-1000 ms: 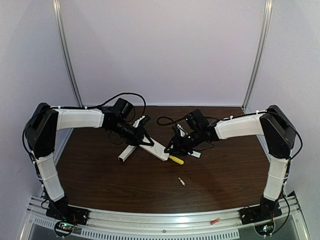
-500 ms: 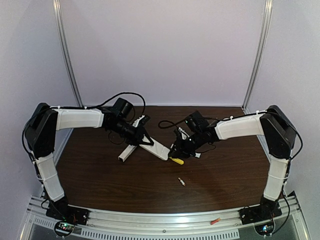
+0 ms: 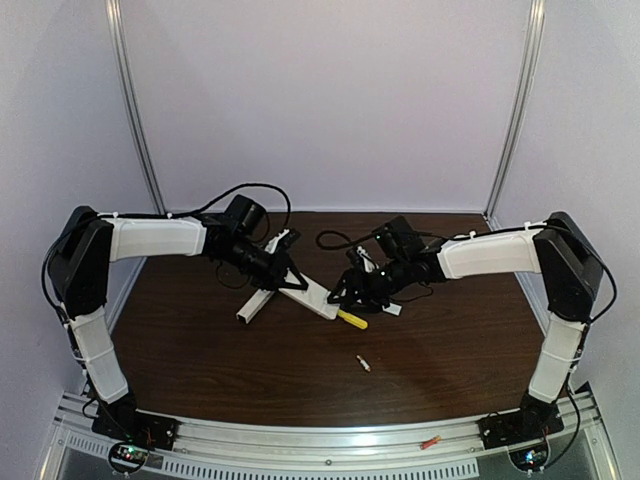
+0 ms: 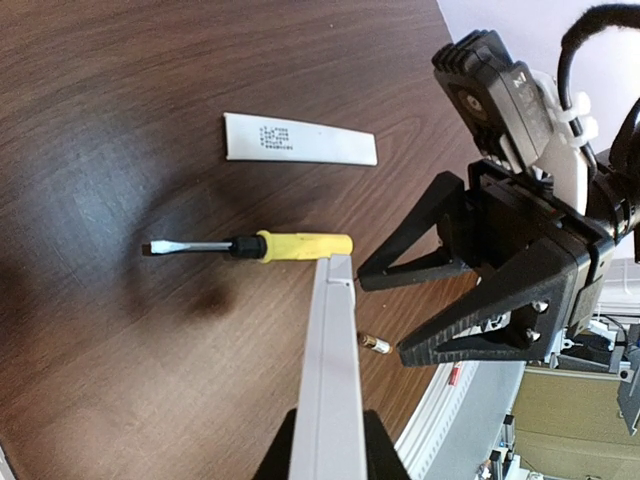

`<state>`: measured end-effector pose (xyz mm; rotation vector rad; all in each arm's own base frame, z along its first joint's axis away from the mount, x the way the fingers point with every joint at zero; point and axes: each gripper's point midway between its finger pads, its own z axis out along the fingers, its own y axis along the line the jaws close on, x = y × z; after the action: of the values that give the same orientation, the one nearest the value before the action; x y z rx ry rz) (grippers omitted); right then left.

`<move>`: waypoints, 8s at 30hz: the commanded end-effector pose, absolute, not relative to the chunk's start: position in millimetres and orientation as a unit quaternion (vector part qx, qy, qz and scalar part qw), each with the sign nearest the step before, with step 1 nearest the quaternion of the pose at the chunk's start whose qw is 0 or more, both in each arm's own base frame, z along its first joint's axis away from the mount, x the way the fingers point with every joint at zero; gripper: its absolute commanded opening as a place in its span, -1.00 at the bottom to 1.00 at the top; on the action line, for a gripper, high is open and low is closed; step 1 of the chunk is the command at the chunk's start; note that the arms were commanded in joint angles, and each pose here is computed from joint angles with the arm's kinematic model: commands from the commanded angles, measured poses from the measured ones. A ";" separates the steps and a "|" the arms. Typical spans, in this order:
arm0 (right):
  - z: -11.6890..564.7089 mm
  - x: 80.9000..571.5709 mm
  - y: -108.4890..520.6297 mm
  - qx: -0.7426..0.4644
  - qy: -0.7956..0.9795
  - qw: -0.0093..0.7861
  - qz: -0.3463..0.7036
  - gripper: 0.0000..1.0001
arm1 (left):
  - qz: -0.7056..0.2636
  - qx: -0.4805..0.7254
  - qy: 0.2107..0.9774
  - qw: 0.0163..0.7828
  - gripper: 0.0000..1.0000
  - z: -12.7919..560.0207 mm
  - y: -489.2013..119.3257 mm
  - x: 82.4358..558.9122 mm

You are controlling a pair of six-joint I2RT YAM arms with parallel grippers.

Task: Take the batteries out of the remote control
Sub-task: Remove the battery cover from the remote control, then place the remote control without the battery cover at the center of the board, then pick up the screwdriver from the center of the board.

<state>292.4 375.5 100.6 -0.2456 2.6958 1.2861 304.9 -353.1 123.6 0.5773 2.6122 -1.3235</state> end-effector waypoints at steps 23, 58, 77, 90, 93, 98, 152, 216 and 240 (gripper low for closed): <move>70.1 293.7 377.4 -0.065 0.905 0.060 0.416 -0.13 | -0.498 0.208 0.834 0.115 -1.00 169.7 -363.2 301.5; 89.7 292.6 361.6 -0.050 0.930 0.063 0.357 -0.81 | -0.368 0.165 0.905 0.133 -1.00 124.4 -326.3 309.3; 60.8 287.5 351.0 -0.061 0.946 0.043 0.315 -0.80 | -0.341 0.164 0.916 0.134 -1.00 122.3 -314.5 304.5; 89.9 288.9 340.7 -0.081 0.948 0.071 0.299 -0.54 | -0.373 0.185 0.904 0.097 -1.00 117.2 -308.5 270.2; 95.8 288.0 337.2 -0.082 0.949 0.075 0.295 -0.50 | -0.379 0.182 0.903 0.093 -1.00 115.5 -307.5 265.3; 104.5 285.8 328.5 -0.083 0.952 0.083 0.282 -0.42 | -0.382 0.181 0.902 0.084 -1.00 111.0 -305.3 258.6; 116.3 232.1 262.1 -0.114 0.960 0.100 0.234 0.71 | -0.378 0.067 0.922 -0.042 -0.40 33.9 -306.7 194.5; 140.8 299.0 317.3 -0.376 0.867 0.277 0.174 0.74 | -0.245 0.260 0.899 0.254 0.83 153.9 -271.0 251.8; 99.4 323.7 341.6 -0.440 0.849 0.258 0.137 0.71 | -0.280 0.222 0.890 0.282 0.81 173.3 -249.1 262.4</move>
<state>316.3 334.6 94.5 -1.1825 2.3396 0.3881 260.0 -249.6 166.9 0.6053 2.4234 -0.7339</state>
